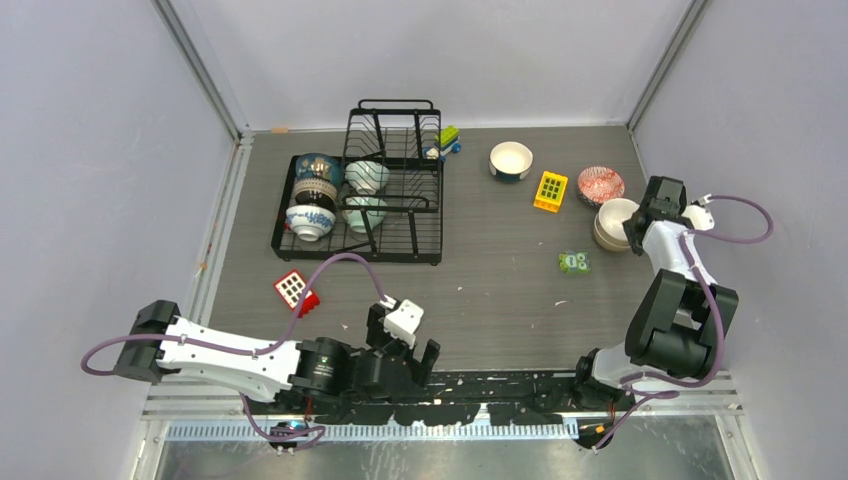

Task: Unload the bowls from the dish rack
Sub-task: Place the bowl with the bowl.

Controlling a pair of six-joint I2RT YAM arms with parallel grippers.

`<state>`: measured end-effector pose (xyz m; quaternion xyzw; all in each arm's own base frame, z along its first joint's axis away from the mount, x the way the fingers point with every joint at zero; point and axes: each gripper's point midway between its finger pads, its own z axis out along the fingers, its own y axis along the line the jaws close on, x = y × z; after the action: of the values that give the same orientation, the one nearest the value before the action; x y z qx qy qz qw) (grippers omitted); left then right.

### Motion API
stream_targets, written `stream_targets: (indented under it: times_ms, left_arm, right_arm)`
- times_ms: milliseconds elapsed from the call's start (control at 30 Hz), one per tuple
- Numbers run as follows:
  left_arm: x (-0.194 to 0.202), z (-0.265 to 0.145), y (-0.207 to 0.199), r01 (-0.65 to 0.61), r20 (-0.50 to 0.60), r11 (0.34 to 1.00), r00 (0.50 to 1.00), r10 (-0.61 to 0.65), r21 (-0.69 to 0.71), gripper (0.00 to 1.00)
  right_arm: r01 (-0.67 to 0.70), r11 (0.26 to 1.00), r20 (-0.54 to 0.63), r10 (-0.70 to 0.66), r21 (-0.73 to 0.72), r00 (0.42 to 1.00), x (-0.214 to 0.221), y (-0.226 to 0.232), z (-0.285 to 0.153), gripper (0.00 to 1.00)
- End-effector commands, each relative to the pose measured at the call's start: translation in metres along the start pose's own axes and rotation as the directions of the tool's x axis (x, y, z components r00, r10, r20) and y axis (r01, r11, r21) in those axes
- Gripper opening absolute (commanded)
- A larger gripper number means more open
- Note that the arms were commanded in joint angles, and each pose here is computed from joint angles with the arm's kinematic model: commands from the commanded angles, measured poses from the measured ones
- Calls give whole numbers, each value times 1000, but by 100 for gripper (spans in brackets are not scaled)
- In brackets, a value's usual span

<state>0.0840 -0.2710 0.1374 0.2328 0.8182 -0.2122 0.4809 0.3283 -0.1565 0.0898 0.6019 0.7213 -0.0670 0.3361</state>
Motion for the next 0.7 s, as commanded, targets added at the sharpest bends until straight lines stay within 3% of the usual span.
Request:
stream_targets:
  times_ms: [0,300,467,667]
  left_arm:
    - [-17,-3,-11,38,41,999,998,-39,25,100]
    - [-18,-2,-11,29,55,999,998,-31,43,100]
    - [-18,-3,-10,20,57,999,998,-22,46,100]
    - [-19,-4,-9,-21,62,998,998,18,52,100]
  right_arm:
    - [-24,997,82,30,-77,996,-29,19,-20,38]
    - [-7,996,124,18,-94,992,-47,23,-41,59]
    - [22,992,158,-3,-121,987,-60,33,-48,59]
    - [97,980,116,-78,-176,990,-61,55,-40,54]
